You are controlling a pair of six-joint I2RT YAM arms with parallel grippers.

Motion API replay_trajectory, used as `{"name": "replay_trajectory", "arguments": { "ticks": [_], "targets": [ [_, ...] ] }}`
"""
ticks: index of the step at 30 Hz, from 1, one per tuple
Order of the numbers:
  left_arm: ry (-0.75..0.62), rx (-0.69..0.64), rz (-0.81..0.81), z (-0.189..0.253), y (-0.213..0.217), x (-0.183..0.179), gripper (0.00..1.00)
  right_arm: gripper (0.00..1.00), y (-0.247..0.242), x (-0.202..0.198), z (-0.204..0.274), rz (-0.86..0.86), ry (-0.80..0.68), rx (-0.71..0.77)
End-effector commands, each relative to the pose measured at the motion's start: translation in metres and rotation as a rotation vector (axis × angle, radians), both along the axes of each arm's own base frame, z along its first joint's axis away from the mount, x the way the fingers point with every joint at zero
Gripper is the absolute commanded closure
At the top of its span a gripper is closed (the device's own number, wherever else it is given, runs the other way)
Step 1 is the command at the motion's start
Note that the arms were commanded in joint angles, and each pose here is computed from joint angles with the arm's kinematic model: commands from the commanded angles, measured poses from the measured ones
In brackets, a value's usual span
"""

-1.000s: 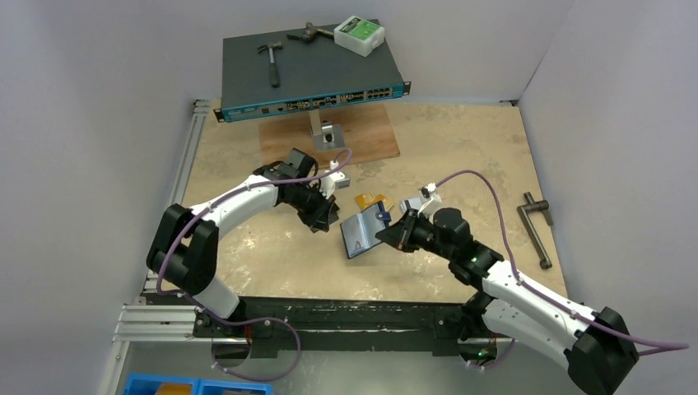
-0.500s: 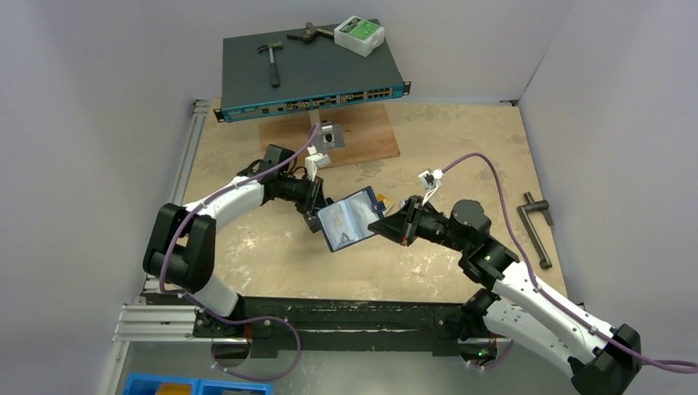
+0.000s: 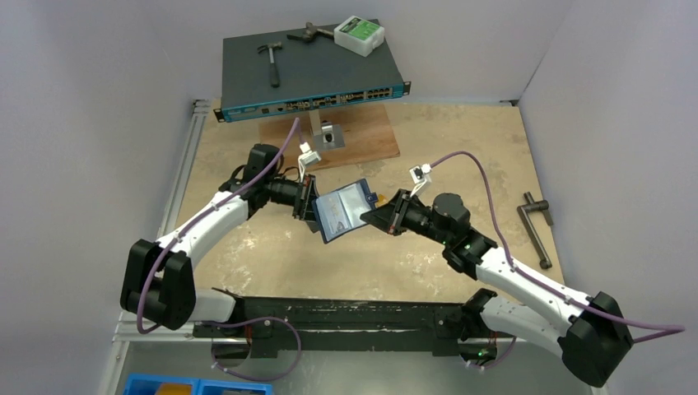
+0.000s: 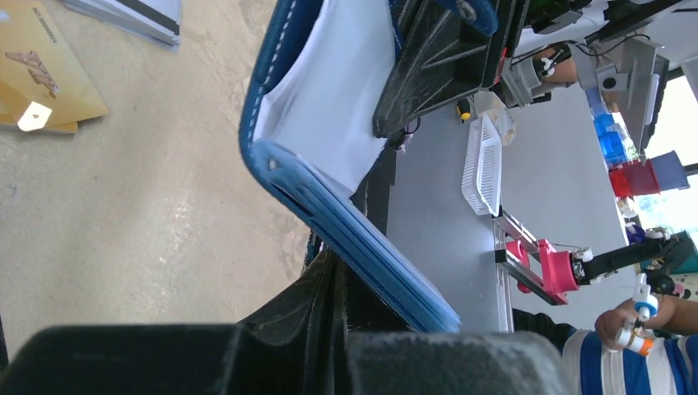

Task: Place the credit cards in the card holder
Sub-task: Place the card holder at the center of the board.

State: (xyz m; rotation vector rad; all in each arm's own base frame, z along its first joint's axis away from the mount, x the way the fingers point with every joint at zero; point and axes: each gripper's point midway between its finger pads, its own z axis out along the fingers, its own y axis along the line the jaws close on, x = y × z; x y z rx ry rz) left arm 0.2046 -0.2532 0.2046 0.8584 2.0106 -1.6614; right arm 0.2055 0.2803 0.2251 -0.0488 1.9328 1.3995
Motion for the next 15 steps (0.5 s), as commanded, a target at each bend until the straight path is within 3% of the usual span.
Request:
{"name": "replay_trajectory", "arguments": {
  "ticks": [1, 9, 15],
  "targets": [
    [-0.008, 0.047, 0.004, -0.012, 0.001, -0.003, 0.99, 1.0, 0.006, 0.005, 0.002, -0.005, -0.015, 0.023],
    [-0.015, 0.301, 0.168, -0.066, 0.011, 0.031, 0.99, 1.0, 0.018, -0.003, -0.046, 0.036, 0.111, 0.016],
    [0.02, 0.403, 0.133, -0.094, -0.003, 0.034, 0.99, 1.0, 0.029, -0.007, -0.077, 0.087, 0.185, 0.029]
  ]
}}
